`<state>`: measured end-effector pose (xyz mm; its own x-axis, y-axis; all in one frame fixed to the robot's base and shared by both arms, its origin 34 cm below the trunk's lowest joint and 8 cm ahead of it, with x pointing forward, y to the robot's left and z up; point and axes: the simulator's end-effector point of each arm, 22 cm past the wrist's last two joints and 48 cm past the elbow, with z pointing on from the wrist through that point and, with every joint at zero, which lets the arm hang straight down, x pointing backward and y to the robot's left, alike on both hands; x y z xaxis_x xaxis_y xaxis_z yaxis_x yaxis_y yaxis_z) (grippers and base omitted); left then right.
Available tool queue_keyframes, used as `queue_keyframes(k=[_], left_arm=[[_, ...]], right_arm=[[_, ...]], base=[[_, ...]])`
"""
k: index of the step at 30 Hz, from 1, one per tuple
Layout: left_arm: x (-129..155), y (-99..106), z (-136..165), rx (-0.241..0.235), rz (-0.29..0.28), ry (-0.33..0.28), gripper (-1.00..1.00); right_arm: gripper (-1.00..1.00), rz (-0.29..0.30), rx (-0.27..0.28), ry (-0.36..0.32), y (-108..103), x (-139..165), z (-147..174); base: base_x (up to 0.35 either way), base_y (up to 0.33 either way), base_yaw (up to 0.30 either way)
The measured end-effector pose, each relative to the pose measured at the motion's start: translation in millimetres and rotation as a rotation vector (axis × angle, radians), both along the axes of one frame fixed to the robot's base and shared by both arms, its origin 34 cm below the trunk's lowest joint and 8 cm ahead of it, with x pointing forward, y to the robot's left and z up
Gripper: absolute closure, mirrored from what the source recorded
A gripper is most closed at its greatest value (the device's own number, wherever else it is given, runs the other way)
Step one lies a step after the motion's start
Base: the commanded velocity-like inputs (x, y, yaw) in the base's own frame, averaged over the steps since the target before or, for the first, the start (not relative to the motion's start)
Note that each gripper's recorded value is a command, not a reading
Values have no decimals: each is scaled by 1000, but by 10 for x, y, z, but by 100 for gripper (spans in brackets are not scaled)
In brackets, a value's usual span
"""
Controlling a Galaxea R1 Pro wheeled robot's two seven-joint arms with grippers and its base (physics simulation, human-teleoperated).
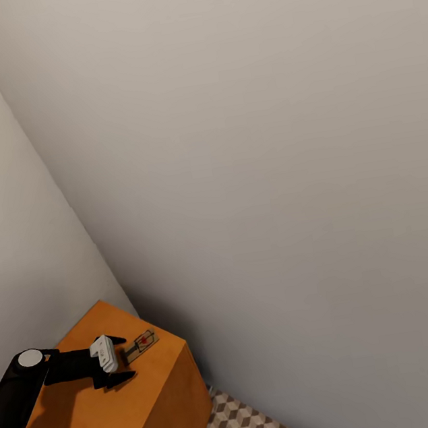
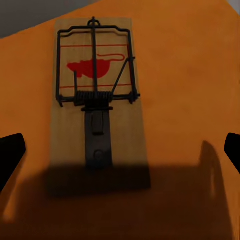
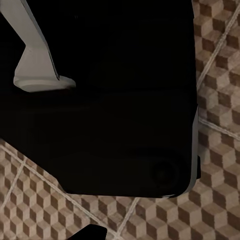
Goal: Take the four mousetraps from the cabinet in the bathroom and place them on the bathroom floor. Make sure all four end up on the same floor surface, and ensure that at least two of them are either under or directly next to the same bathroom sink.
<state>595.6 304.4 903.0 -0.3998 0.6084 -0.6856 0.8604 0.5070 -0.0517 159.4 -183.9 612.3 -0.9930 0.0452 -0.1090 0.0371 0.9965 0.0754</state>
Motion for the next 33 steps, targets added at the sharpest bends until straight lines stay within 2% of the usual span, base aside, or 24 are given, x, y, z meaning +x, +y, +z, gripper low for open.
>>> queue_keyframes(k=[33], left_arm=[[24, -24, -56, 5, -11, 0, -100]], right_arm=[[-100, 0, 0, 32, 0, -129, -13]], base=[[0, 0, 0]])
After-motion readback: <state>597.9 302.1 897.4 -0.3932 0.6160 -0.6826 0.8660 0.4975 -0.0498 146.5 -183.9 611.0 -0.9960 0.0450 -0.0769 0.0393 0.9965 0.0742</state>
